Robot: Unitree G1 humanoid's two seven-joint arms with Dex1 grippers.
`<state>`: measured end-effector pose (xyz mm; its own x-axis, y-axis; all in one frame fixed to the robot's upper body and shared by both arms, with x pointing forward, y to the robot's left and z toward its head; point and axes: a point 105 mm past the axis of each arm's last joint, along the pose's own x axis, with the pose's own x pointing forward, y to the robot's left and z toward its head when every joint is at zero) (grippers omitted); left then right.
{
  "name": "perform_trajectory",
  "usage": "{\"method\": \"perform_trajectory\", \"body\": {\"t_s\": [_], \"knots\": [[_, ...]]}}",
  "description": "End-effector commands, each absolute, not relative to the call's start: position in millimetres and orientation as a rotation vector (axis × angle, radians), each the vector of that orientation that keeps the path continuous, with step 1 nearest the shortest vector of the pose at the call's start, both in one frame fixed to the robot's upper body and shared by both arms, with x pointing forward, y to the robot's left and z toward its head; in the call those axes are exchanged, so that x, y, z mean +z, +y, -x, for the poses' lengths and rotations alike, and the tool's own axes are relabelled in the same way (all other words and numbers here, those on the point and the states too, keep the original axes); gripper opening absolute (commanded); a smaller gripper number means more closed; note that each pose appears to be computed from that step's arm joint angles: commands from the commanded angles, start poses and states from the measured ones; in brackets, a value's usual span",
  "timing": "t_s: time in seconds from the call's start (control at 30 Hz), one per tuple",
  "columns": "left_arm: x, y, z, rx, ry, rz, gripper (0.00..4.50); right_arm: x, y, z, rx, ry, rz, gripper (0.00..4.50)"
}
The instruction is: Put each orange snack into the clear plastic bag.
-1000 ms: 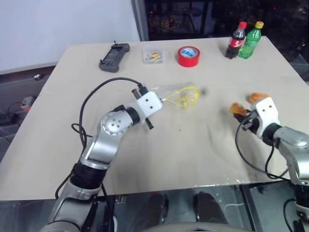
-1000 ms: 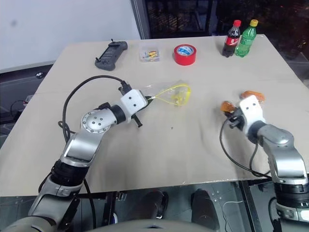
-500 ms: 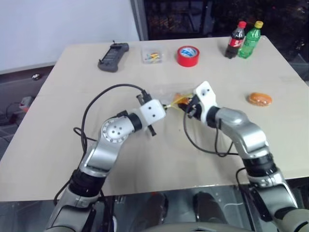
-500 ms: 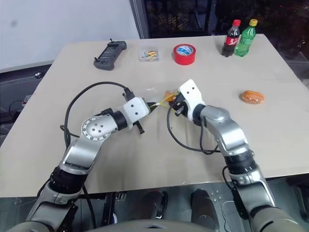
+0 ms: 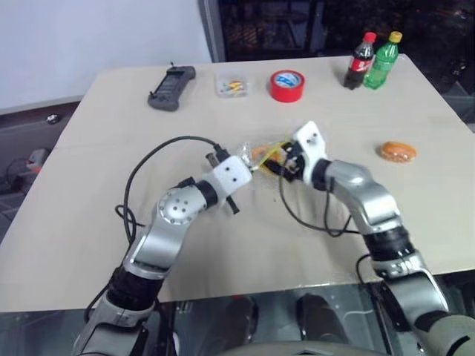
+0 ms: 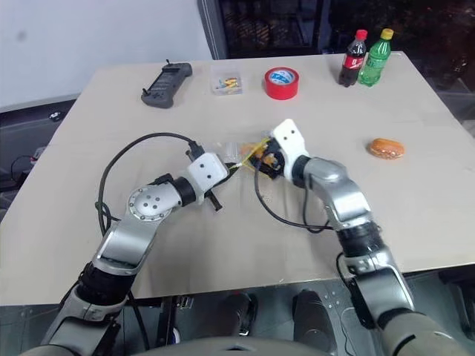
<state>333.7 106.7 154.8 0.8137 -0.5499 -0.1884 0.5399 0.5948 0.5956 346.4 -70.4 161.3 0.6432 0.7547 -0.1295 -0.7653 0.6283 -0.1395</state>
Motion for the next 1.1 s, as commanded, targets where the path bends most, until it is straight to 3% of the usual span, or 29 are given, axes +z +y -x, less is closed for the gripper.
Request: {"method": "perform_trajectory", "body": {"t_s": [0.03, 0.07, 0.17, 0.4, 0.63, 0.77, 0.9, 0.93, 1.0, 1.1], "knots": [[169, 110, -338, -0.581, -0.056, -0.688, 0.00, 187, -95, -336, 0.857, -0.019, 0.182, 3.50], [170, 110, -338, -0.581, -0.056, -0.687, 0.00, 189, -114, -340, 0.792, -0.019, 0.206, 3.50], [171, 110, -339, -0.583, -0.057, -0.681, 0.00, 186, -185, -360, 0.521, 0.014, 0.374, 4.41], [168, 106, -338, -0.605, -0.055, -0.679, 0.00, 161, -289, -398, 0.214, 0.161, 0.647, 4.41], [169, 105, -336, -0.607, -0.058, -0.686, 0.00, 127, -317, -417, 0.147, 0.281, 0.727, 4.41], [171, 109, -336, -0.579, -0.060, -0.684, 0.00, 128, -317, -419, 0.164, 0.270, 0.715, 3.21], [172, 111, -334, -0.568, -0.059, -0.678, 0.00, 147, -309, -420, 0.213, 0.191, 0.724, 1.13], [172, 111, -334, -0.567, -0.060, -0.677, 0.00, 153, -302, -419, 0.252, 0.163, 0.712, 0.87], [173, 112, -333, -0.563, -0.064, -0.676, 0.00, 170, -274, -412, 0.374, 0.085, 0.645, 0.87], [176, 113, -333, -0.558, -0.077, -0.672, 0.00, 182, -205, -379, 0.628, 0.022, 0.532, 0.87]]}}
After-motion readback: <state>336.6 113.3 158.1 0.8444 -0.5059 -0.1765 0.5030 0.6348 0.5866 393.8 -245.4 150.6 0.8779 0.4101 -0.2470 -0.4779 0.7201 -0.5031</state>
